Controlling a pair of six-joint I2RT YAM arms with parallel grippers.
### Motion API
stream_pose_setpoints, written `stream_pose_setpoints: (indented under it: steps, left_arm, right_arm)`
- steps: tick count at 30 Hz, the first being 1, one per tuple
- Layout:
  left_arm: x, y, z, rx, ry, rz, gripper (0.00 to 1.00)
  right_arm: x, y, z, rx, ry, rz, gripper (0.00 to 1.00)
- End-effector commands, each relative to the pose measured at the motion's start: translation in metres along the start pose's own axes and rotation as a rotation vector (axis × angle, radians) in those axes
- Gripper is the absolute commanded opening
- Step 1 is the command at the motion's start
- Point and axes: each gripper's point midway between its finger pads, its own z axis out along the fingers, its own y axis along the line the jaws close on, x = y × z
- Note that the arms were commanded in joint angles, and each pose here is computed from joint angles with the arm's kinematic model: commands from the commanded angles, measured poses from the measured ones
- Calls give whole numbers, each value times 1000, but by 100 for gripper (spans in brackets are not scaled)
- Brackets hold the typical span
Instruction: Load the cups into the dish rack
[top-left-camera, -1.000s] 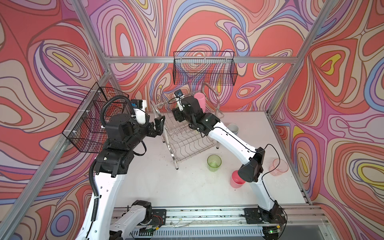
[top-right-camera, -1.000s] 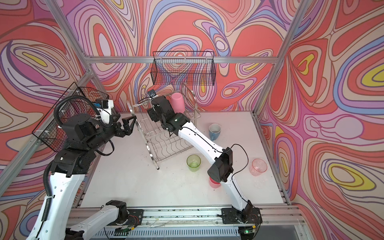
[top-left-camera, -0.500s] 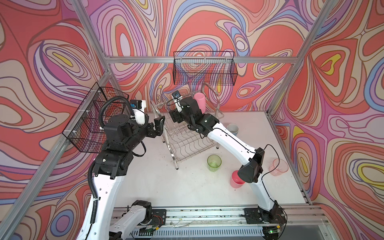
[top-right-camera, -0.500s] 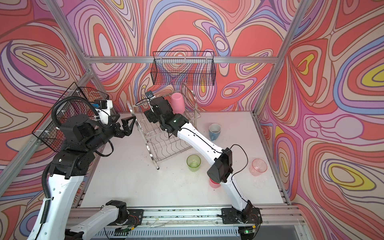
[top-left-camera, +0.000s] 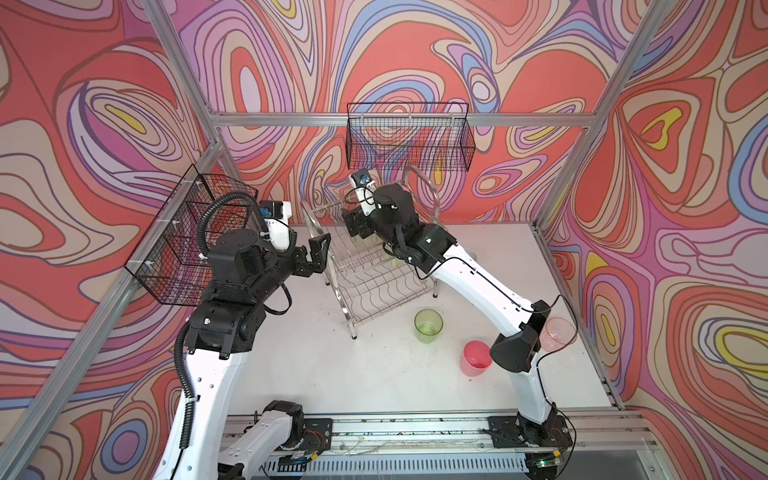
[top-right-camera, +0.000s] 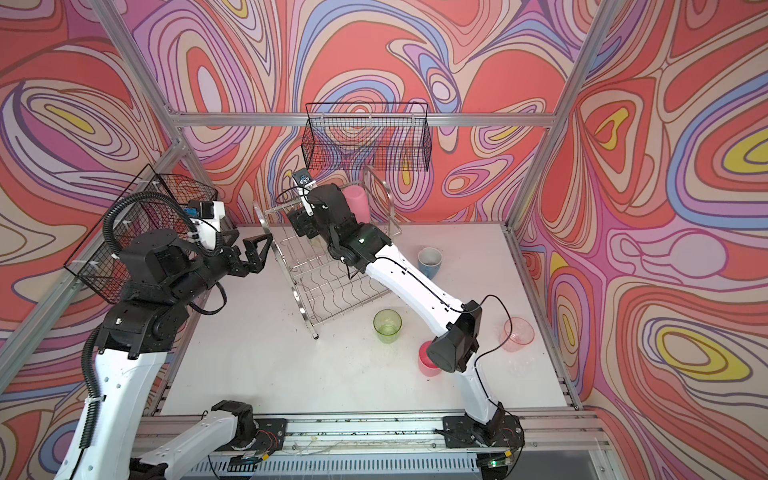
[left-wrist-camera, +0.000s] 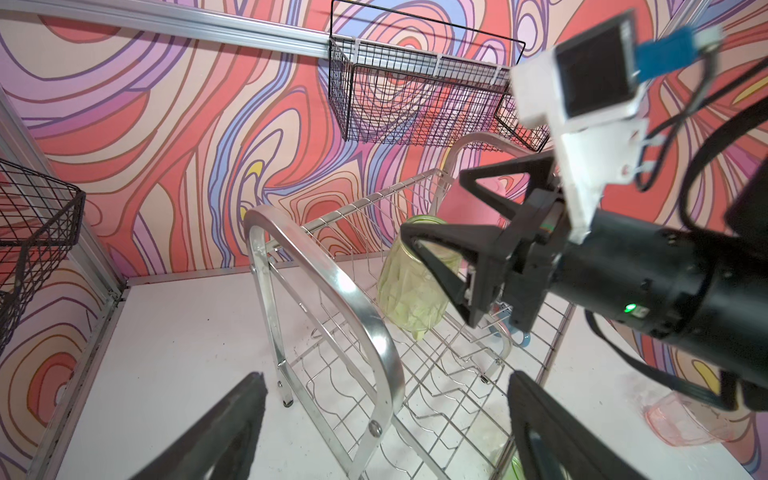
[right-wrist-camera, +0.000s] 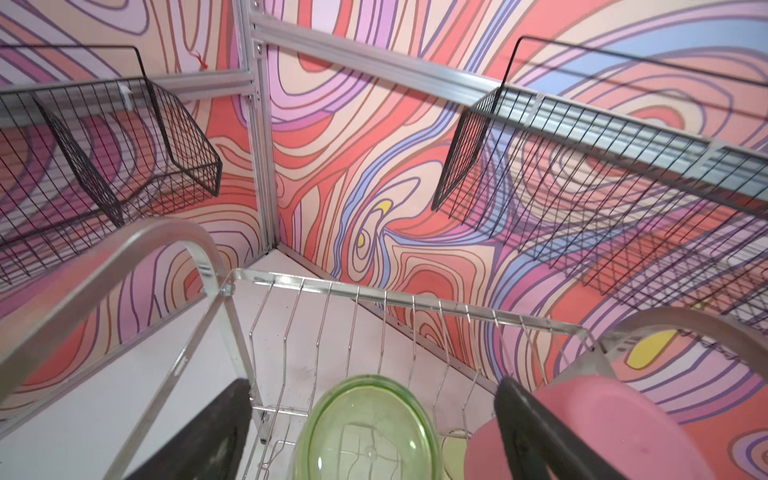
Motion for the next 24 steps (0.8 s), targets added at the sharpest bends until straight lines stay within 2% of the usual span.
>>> stream_pose_setpoints:
  steps: [1, 6, 12, 19, 24]
  left_arm:
    - [-2, 0, -10, -7, -7, -8, 95]
    - [1, -2, -12, 0, 12, -13, 95]
    - [1, -9, -16, 36, 20, -17, 94]
    - [6, -29, -12, 112, 42, 1, 93]
    - [18, -66, -9, 173, 71, 120, 92]
  right_arm:
    - [-27, -3, -23, -10, -64, 18, 95]
    - [-56, -22, -63, 21, -143, 56, 94]
    - [-56, -67, -117, 163, -118, 71, 92]
    - [-9, -128, -173, 290, 20, 218, 87]
    - [39, -162, -217, 375, 104, 352, 84]
